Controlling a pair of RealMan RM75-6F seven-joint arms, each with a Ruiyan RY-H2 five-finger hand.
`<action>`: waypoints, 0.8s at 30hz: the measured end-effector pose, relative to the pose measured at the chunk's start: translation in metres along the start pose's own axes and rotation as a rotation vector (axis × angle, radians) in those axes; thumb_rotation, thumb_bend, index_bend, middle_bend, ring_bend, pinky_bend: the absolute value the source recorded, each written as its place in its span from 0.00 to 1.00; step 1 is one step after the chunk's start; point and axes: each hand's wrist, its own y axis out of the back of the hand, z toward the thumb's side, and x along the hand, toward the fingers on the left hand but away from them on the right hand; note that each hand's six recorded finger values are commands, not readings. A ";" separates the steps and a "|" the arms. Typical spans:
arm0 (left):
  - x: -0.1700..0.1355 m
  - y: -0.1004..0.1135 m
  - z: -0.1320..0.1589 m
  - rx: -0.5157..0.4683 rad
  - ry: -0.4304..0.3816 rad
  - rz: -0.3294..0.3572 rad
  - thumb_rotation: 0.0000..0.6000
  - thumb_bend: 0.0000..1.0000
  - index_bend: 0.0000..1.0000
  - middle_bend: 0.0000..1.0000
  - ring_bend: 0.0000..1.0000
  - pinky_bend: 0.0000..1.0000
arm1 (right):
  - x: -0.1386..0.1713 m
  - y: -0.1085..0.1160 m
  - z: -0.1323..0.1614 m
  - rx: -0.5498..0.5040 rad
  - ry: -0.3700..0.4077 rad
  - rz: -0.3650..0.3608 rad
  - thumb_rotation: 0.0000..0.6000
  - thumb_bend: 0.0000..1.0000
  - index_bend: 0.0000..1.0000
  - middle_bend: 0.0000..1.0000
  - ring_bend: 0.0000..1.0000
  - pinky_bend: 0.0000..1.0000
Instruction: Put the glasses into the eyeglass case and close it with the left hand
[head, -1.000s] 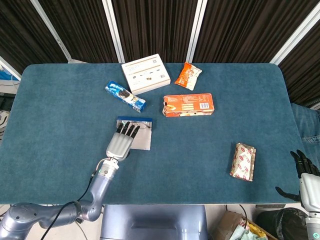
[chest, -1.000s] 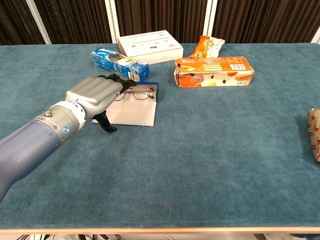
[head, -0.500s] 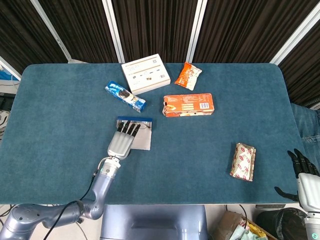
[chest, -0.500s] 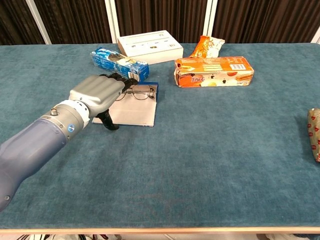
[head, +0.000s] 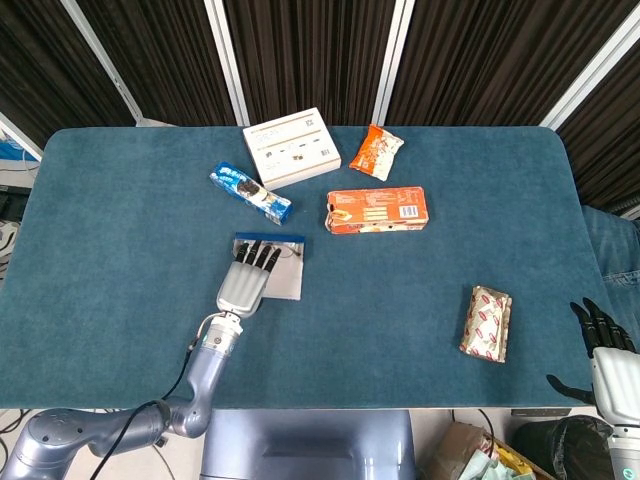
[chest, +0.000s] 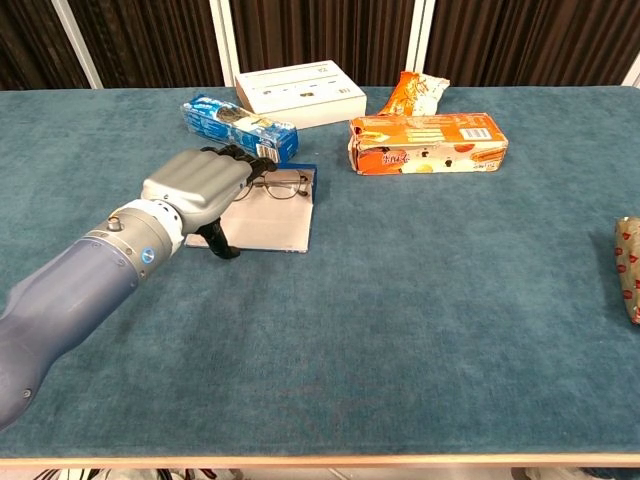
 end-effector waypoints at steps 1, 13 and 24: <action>0.000 0.000 0.000 0.000 0.000 0.001 1.00 0.21 0.11 0.13 0.01 0.12 | 0.000 0.000 0.000 0.000 0.000 0.000 1.00 0.16 0.07 0.01 0.10 0.16; 0.001 0.001 0.001 0.002 0.005 0.011 1.00 0.21 0.13 0.13 0.01 0.12 | 0.000 0.000 -0.001 -0.009 -0.009 0.002 1.00 0.16 0.07 0.01 0.10 0.16; 0.003 0.009 0.001 -0.009 0.013 0.032 1.00 0.24 0.16 0.13 0.01 0.12 | 0.000 0.000 -0.002 -0.016 -0.016 0.006 1.00 0.16 0.07 0.01 0.10 0.16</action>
